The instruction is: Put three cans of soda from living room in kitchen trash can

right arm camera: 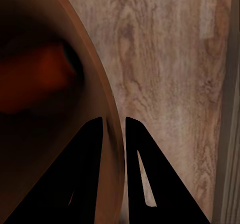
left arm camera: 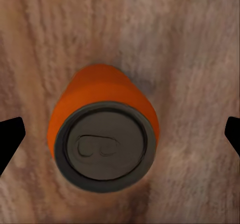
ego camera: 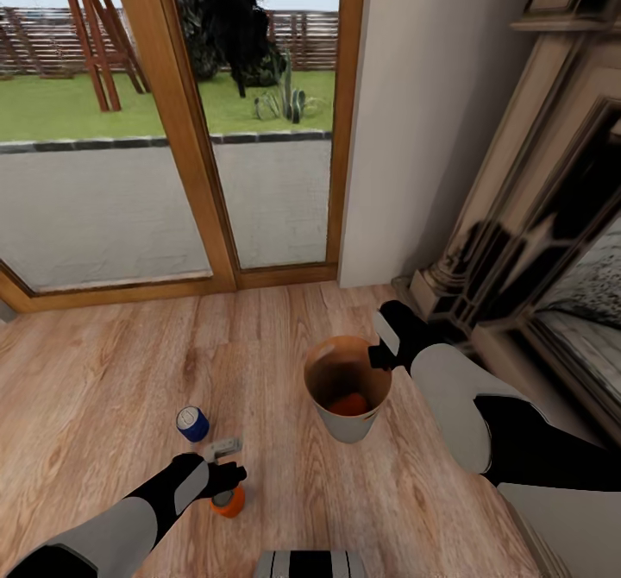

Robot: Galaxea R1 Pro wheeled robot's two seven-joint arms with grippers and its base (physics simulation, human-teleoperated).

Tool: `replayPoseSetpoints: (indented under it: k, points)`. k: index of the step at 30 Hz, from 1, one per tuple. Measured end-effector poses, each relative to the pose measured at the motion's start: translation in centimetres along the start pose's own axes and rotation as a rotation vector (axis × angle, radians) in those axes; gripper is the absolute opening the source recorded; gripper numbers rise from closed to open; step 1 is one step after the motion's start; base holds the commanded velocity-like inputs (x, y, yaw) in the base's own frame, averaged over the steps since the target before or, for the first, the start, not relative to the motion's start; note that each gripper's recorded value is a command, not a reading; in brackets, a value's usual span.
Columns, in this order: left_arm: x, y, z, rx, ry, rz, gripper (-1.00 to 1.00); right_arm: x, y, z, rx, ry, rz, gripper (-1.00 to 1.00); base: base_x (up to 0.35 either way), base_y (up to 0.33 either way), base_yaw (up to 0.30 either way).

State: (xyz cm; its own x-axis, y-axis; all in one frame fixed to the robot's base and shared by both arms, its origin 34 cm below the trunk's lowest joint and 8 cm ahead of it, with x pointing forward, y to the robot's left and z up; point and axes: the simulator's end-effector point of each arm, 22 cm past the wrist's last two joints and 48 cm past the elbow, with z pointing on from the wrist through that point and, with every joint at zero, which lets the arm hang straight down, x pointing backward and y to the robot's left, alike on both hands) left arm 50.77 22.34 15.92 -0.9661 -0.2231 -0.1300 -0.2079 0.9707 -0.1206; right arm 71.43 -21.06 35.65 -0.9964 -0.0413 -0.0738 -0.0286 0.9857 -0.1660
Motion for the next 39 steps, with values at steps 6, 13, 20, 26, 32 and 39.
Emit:
replayPoseSetpoints:
  k: [6, 13, 20, 26, 32, 39]
  points:
    - [0.9, 0.4, 0.9, -0.007, 0.022, -0.002, 1.00, 0.5, 0.3, 1.6, -0.001, 0.024, -0.004, -1.00, 0.000, 0.000, 0.000]
    - [0.7, 0.4, 0.9, -0.007, 0.013, -0.003, 1.00, 0.5, 0.3, 1.5, -0.001, 0.024, -0.004, -1.00, 0.000, 0.000, 0.000]
    - [1.2, 0.7, 1.6, -0.011, 0.020, -0.006, 1.00, 0.9, 0.5, 2.6, -0.001, 0.041, -0.007, -1.00, 0.000, 0.000, 0.000]
    - [1.1, 0.7, 1.6, -0.010, 0.015, -0.006, 1.00, 0.9, 0.5, 2.6, -0.001, 0.040, -0.007, -1.00, 0.000, 0.000, 0.000]
    - [1.8, 0.9, 2.2, -0.014, 0.030, -0.007, 1.00, 1.2, 0.7, 3.6, -0.003, 0.057, -0.010, -1.00, 0.000, 0.000, 0.000]
    - [2.1, 1.0, 2.5, -0.016, 0.038, -0.008, 1.00, 1.4, 0.7, 4.1, -0.001, 0.064, -0.012, -1.00, 0.000, 0.000, 0.000]
